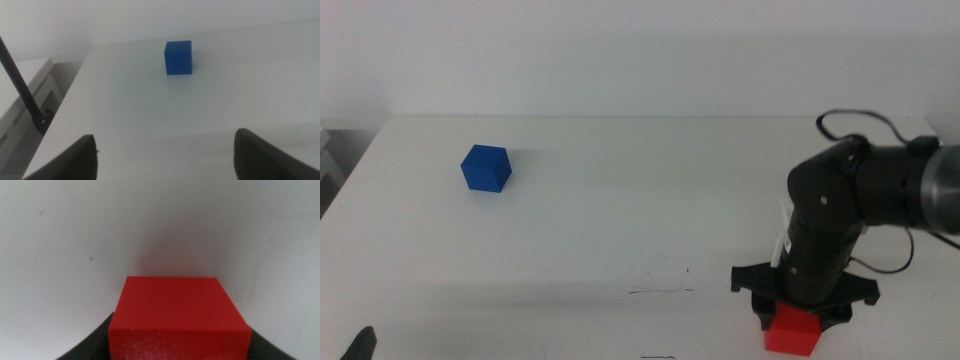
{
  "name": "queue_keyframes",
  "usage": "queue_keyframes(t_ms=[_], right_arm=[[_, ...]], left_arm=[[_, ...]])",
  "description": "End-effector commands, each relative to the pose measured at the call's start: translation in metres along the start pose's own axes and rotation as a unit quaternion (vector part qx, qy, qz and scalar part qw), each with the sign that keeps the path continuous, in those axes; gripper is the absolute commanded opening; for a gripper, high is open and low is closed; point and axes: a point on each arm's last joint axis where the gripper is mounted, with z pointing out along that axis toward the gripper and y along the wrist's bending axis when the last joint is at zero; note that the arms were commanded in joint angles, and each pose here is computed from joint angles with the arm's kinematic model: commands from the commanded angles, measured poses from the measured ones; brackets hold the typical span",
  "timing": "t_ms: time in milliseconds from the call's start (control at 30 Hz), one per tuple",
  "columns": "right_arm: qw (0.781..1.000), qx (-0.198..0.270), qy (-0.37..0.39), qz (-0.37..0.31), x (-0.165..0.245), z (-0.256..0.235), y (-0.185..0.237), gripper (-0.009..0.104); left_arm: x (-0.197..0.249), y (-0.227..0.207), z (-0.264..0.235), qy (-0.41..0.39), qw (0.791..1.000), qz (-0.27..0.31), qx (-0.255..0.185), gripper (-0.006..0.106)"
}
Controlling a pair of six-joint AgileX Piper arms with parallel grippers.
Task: Stack red cubes first, then green, then blue cubes in a specific spot.
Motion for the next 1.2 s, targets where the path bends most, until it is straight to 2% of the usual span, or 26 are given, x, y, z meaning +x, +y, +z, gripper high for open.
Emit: queue_keyframes(t_ms=[0,200,433,933,1167], right_arm=[[1.000,-0.015,-0.025,0.003,-0.003,-0.037,-0.002,-0.001],[0.999,0.003,-0.039,-0.017,-0.011,-0.081,0.004,-0.001],[0.998,0.021,-0.046,-0.041,-0.027,-0.097,0.018,-0.001],[0.992,-0.054,-0.037,-0.111,-0.056,-0.080,0.107,-0.001],[0.990,-0.055,-0.026,-0.128,-0.053,-0.062,0.130,-0.001]], left_arm=[[-0.009,0.000,-0.002,-0.054,0.999,-0.004,0.001,0.094],[-0.009,0.000,-0.002,-0.054,0.999,-0.004,0.001,0.094],[-0.009,0.000,-0.002,-0.054,0.999,-0.004,0.001,0.094],[-0.009,0.000,-0.002,-0.054,0.999,-0.004,0.001,0.094],[-0.009,0.000,-0.002,-0.054,0.999,-0.004,0.001,0.094]])
